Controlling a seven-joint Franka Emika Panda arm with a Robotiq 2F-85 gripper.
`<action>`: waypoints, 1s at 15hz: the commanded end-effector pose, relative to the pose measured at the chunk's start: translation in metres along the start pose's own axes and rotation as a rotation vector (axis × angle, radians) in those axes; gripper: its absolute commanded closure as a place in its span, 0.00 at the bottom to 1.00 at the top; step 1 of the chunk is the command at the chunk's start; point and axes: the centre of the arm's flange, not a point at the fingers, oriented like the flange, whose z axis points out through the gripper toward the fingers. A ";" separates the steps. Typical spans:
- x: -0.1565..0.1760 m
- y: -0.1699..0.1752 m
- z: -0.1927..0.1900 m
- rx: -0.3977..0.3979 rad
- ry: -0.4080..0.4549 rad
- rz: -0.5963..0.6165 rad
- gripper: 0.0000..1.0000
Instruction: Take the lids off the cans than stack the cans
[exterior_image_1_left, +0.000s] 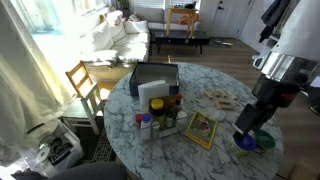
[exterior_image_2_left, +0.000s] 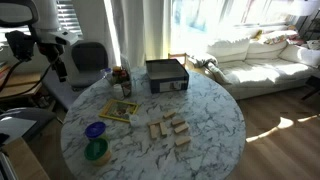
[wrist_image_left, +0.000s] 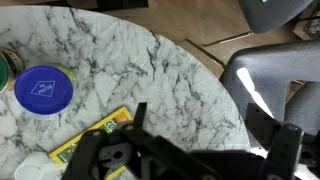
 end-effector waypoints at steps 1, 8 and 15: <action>0.000 0.000 0.000 0.000 0.000 0.000 0.00; 0.023 0.019 0.067 -0.267 0.142 0.092 0.00; 0.019 0.033 0.110 -0.431 0.183 0.142 0.00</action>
